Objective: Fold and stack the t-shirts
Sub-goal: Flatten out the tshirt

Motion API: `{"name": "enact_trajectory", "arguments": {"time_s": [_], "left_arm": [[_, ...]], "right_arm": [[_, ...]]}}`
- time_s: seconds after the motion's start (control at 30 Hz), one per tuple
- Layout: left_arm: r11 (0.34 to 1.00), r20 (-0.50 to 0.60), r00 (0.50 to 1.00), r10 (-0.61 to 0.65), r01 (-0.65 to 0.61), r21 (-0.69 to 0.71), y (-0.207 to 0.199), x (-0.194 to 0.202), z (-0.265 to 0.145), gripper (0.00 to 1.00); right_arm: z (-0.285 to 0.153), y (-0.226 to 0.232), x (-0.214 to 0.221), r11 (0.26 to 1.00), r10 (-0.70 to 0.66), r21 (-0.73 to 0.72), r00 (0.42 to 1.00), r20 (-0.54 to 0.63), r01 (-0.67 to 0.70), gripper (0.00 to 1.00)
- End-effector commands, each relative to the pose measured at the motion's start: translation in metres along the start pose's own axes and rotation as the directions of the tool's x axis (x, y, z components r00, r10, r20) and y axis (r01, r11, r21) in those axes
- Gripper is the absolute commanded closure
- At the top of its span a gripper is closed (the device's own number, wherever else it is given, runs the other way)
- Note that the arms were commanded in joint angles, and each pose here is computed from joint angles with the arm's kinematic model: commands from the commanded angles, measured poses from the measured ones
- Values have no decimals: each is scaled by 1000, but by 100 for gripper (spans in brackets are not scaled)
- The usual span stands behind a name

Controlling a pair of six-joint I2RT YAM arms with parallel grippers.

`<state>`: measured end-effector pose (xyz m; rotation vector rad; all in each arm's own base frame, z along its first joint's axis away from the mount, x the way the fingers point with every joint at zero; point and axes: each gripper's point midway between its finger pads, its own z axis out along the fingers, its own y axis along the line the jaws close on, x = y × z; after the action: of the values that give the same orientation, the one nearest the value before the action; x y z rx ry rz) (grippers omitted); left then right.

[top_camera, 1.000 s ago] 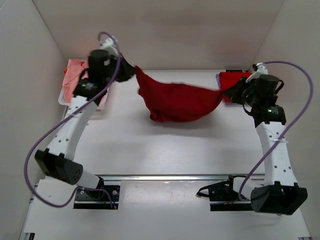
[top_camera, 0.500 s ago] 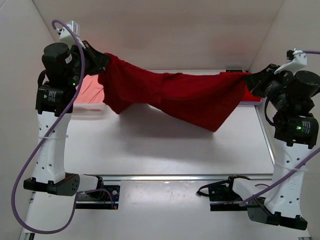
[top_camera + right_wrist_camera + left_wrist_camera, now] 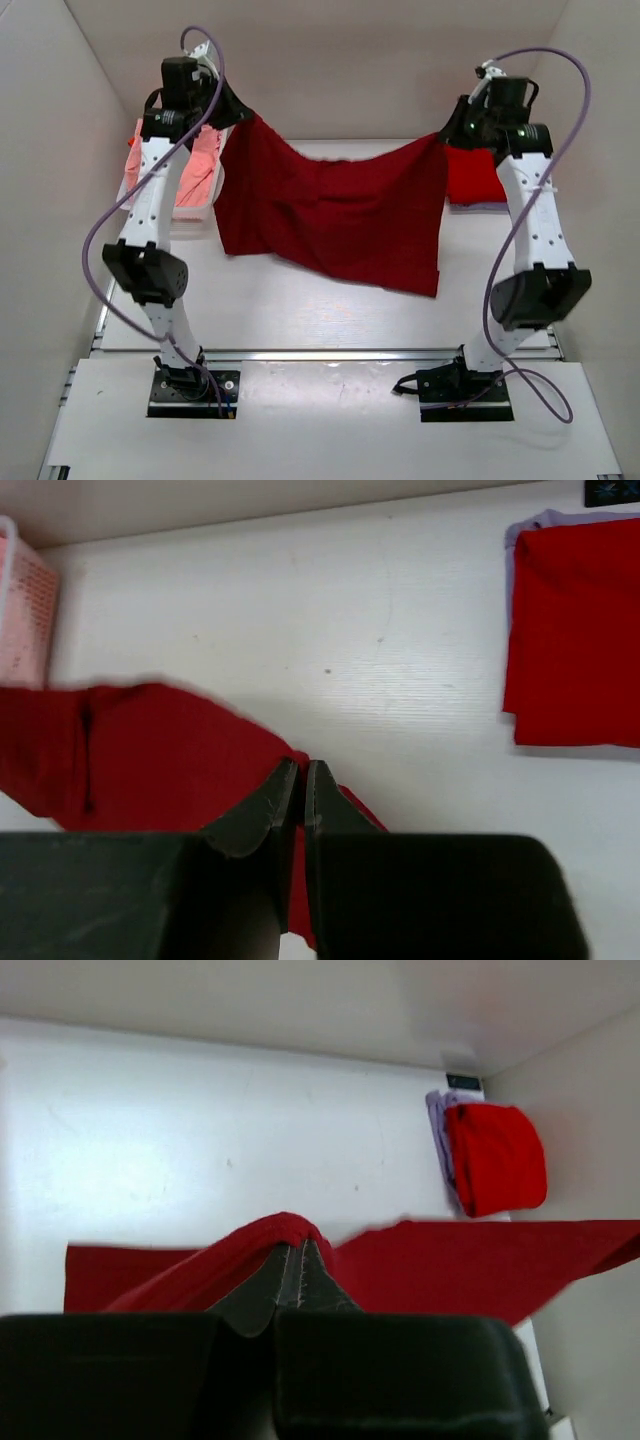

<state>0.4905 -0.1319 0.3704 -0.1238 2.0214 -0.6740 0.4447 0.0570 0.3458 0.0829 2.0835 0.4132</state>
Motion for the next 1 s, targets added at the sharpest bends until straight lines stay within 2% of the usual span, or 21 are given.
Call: {"name": "enact_trajectory", "arguments": {"time_s": [0.0,0.07,0.17,0.27,0.33,0.37,0.43,0.47,0.5,0.6,0.63,0.7,0.73,0.8,0.83,0.9,0.97], "left_arm": [[989,274,961,46,-81,120,-51,-96,-73,100],[992,349,936,46,-85,97,-49,-113,-107,100],[988,390,919,59,-109,108,-56,-117,-138,100],[988,336,939,70,-111,103,-50,-90,-133,100],[994,248,966,68,-87,67,-26,-48,-109,100],[994,245,967,64,-83,70,-26,-39,-117,100],[998,139,990,21,-28,51,8,22,-94,100],[999,49,999,-17,14,50,28,73,-88,100],[997,20,1000,-18,17,70,27,90,-93,100],[997,-147,987,-72,77,27,57,186,-95,100],[997,-141,988,-66,72,32,54,194,-103,100],[992,-242,963,-121,124,-4,69,250,-113,100],[992,-242,963,-118,122,3,68,258,-121,100],[986,-308,937,-164,156,-51,83,298,-133,100],[988,-284,946,-157,151,-44,82,296,-141,100],[984,-306,936,-174,154,-90,91,313,-147,100],[983,-355,918,-177,147,-111,95,331,-150,100]], "right_arm": [[-70,30,-102,992,-128,57,943,307,116,100],[-105,37,-128,980,-185,144,905,383,140,99],[-119,29,-121,983,-173,129,896,410,131,99],[-114,13,-96,983,-161,144,915,370,114,100],[-88,-1,-54,983,-148,142,953,266,113,100],[-77,-4,-30,986,-142,121,965,220,117,100],[-61,-13,15,989,-119,105,984,133,105,100],[-48,-21,67,992,-93,93,995,26,90,100],[-45,-30,97,991,-79,110,996,-29,82,100],[-48,-36,171,992,-36,115,986,-165,55,100],[-49,-39,184,992,-8,123,982,-191,32,100],[-64,-44,224,991,50,130,966,-253,-17,100],[-68,-47,237,989,81,140,955,-286,-42,100],[-81,-55,270,985,121,161,934,-337,-70,100],[-85,-62,277,979,148,183,926,-346,-88,100],[-93,-66,294,973,182,204,909,-375,-110,100],[-94,-53,293,983,124,175,911,-393,-59,100]]}}
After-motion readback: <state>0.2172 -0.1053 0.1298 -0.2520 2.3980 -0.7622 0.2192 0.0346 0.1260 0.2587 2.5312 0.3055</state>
